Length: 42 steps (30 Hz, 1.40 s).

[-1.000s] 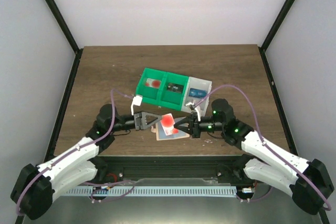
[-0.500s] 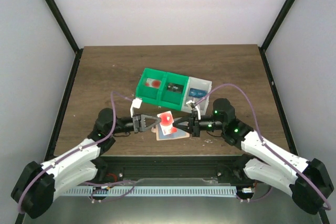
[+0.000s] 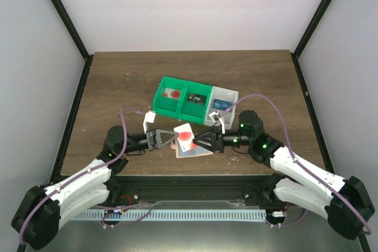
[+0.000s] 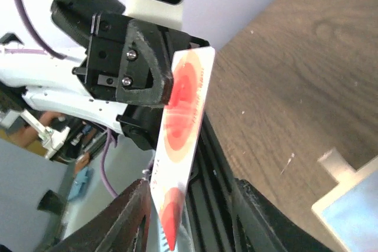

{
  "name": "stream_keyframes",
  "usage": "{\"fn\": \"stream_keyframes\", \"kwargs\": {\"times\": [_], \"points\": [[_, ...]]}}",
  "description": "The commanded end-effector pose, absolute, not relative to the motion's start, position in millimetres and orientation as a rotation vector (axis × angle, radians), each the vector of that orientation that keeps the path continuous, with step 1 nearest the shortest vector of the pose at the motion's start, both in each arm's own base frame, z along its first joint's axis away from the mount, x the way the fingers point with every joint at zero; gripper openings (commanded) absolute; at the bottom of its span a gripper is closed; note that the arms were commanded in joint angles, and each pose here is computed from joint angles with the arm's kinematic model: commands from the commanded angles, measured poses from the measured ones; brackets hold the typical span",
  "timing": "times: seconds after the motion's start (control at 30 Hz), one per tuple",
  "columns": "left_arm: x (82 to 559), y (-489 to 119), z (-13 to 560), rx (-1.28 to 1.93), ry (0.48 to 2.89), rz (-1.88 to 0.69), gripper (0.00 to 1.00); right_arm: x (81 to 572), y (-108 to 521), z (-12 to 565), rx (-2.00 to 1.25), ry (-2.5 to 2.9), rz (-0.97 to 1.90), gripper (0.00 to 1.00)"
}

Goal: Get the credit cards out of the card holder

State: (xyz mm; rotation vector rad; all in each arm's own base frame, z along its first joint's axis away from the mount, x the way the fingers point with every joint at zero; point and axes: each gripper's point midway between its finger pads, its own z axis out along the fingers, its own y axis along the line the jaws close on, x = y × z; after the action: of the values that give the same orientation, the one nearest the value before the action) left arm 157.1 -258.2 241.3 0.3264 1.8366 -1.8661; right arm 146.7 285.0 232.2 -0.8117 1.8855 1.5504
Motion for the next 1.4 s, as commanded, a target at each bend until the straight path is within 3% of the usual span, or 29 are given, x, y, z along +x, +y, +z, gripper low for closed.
{"fn": "stream_keyframes", "kwargs": {"times": [0.0,0.1,0.17,0.53,1.1,1.37], "points": [[164,-252,248,0.259,1.780,-1.862,0.00,158,283,240,-0.734,1.892,1.518,0.53],[175,-247,247,0.168,1.776,-1.829,0.00,168,276,243,-0.633,1.903,1.465,0.75],[191,-238,246,0.055,1.771,-1.763,0.00,177,268,244,-0.552,1.914,1.396,0.99],[277,-165,233,-0.575,1.651,-1.332,0.00,185,237,271,-0.415,1.854,1.241,1.00],[406,-189,177,-0.958,1.776,-1.012,0.00,178,217,287,-0.404,1.813,1.156,1.00],[416,-189,129,-1.033,1.857,-0.910,0.00,175,210,290,-0.407,1.813,1.116,1.00]]}}
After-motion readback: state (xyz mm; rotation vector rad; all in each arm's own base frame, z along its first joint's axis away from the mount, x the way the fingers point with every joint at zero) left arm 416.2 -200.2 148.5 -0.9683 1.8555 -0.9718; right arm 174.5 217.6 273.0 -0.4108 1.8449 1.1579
